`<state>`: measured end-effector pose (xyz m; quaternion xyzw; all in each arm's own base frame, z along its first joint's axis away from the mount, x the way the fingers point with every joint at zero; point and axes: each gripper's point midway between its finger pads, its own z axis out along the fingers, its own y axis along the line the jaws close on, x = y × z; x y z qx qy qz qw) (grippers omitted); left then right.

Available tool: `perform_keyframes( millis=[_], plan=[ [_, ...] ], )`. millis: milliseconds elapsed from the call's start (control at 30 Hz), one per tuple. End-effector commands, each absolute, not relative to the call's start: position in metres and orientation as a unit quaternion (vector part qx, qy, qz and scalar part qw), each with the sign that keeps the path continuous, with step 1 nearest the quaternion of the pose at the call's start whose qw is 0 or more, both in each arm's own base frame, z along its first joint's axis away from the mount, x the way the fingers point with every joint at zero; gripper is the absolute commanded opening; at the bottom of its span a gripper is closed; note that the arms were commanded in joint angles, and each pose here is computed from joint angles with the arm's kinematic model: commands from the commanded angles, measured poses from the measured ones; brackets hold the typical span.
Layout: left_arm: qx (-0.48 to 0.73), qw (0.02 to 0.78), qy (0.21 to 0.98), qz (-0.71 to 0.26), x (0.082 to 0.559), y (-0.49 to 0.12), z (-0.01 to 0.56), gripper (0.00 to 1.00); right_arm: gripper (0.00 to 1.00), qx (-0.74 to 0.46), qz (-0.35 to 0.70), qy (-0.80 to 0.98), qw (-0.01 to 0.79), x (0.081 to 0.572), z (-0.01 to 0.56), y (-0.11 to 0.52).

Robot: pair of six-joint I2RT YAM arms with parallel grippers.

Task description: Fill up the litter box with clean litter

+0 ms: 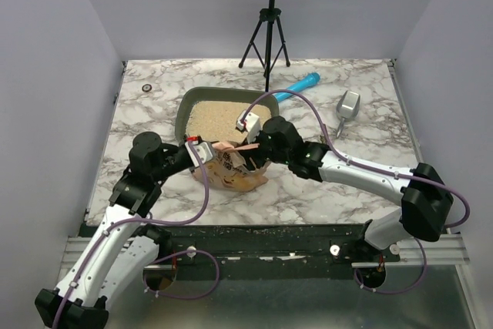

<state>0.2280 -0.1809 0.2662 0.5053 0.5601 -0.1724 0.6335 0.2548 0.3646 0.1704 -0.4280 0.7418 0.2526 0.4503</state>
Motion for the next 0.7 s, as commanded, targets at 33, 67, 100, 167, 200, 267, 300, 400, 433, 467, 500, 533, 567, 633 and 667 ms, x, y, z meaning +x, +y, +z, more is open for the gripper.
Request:
perform_keyframes(
  millis=[33, 67, 100, 167, 200, 267, 300, 400, 433, 467, 500, 533, 567, 633, 667],
  plan=[
    [0.485, 0.737, 0.452, -0.13, 0.227, -0.175, 0.34, 0.0, 0.7, -0.405, 0.222, 0.765, 0.45, 0.255, 0.163, 0.349],
    [0.473, 0.74, 0.456, -0.144, 0.225, -0.176, 0.335, 0.0, 0.7, -0.405, 0.221, 0.765, 0.449, 0.256, 0.161, 0.349],
    [0.453, 0.74, 0.47, -0.163, 0.224, -0.175, 0.328, 0.0, 0.7, -0.407, 0.219, 0.766, 0.448, 0.256, 0.159, 0.349],
    [0.421, 0.736, 0.495, -0.191, 0.221, -0.174, 0.311, 0.03, 0.69, -0.4, 0.207, 0.77, 0.452, 0.261, 0.16, 0.347],
    [0.405, 0.733, 0.507, -0.206, 0.219, -0.173, 0.301, 0.05, 0.69, -0.398, 0.205, 0.771, 0.452, 0.261, 0.162, 0.346],
    [0.399, 0.728, 0.514, -0.215, 0.214, -0.172, 0.286, 0.13, 0.69, -0.402, 0.212, 0.769, 0.45, 0.26, 0.168, 0.349],
    [0.397, 0.724, 0.521, -0.217, 0.212, -0.171, 0.278, 0.17, 0.69, -0.403, 0.216, 0.768, 0.448, 0.259, 0.172, 0.351],
    [0.377, 0.735, 0.525, -0.205, 0.211, -0.165, 0.275, 0.25, 0.69, -0.408, 0.239, 0.765, 0.437, 0.254, 0.189, 0.359],
    [0.375, 0.735, 0.528, -0.204, 0.211, -0.164, 0.274, 0.28, 0.69, -0.409, 0.246, 0.762, 0.437, 0.252, 0.198, 0.361],
    [0.372, 0.736, 0.529, -0.201, 0.211, -0.163, 0.274, 0.33, 0.69, -0.409, 0.251, 0.76, 0.438, 0.25, 0.206, 0.36],
    [0.371, 0.735, 0.531, -0.2, 0.211, -0.163, 0.273, 0.36, 0.69, -0.407, 0.252, 0.757, 0.444, 0.249, 0.216, 0.359],
    [0.372, 0.735, 0.529, -0.201, 0.211, -0.163, 0.273, 0.37, 0.69, -0.402, 0.249, 0.757, 0.452, 0.25, 0.225, 0.356],
    [0.372, 0.736, 0.528, -0.202, 0.21, -0.164, 0.272, 0.37, 0.69, -0.4, 0.244, 0.756, 0.458, 0.25, 0.233, 0.351],
    [0.366, 0.738, 0.527, -0.208, 0.21, -0.166, 0.273, 0.39, 0.69, -0.396, 0.234, 0.753, 0.47, 0.249, 0.248, 0.341],
    [0.365, 0.738, 0.526, -0.213, 0.21, -0.167, 0.273, 0.4, 0.71, -0.386, 0.214, 0.758, 0.481, 0.253, 0.254, 0.332]
  ],
)
